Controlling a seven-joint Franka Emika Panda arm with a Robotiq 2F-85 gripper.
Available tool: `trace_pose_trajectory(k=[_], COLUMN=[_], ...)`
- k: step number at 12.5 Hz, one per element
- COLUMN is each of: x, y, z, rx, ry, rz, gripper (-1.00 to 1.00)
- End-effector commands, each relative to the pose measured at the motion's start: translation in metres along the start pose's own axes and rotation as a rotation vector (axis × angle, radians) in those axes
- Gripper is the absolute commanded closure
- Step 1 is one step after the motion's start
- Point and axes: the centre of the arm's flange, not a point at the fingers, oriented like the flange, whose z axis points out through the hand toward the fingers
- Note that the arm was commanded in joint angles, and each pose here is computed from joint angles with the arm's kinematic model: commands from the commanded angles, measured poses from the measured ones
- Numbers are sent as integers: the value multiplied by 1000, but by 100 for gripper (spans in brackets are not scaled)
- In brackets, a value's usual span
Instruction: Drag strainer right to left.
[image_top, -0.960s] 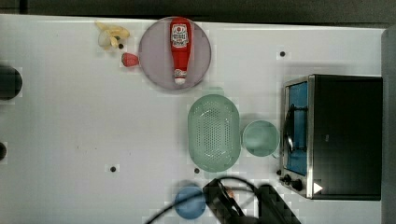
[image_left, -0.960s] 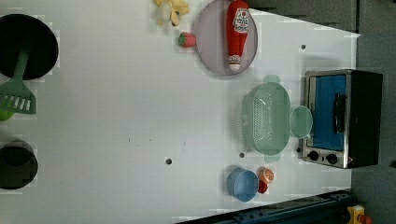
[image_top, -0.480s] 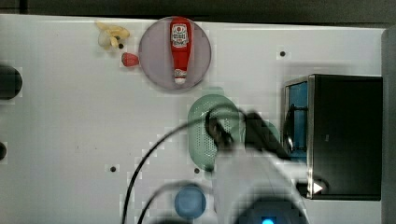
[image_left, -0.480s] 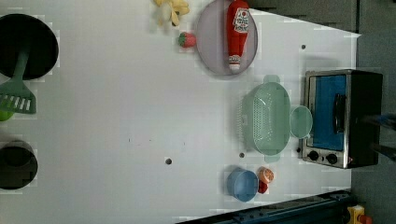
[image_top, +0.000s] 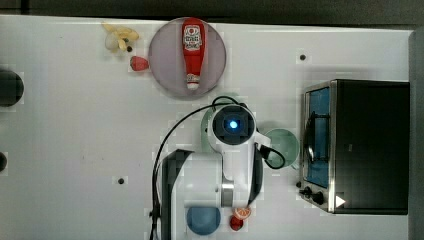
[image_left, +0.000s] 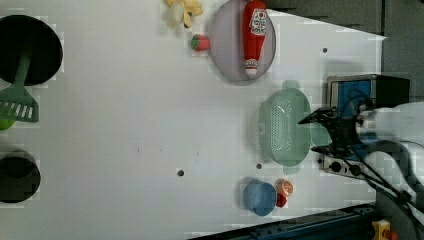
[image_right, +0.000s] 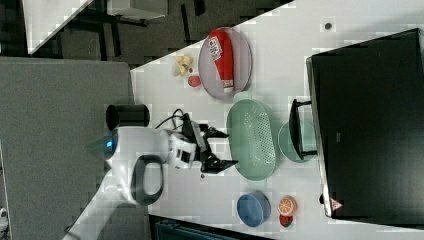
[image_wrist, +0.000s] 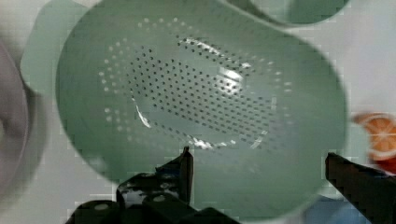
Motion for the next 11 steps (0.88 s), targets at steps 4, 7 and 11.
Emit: trace_pose_trajectory(k=[4, 7, 11], x=[2, -15, -28], y=[-32, -42, -46], z=[58, 96, 124], rx=[141, 133, 116], ry=[39, 30, 23], rz=[290, 293, 281], gripper=[-100, -100, -100])
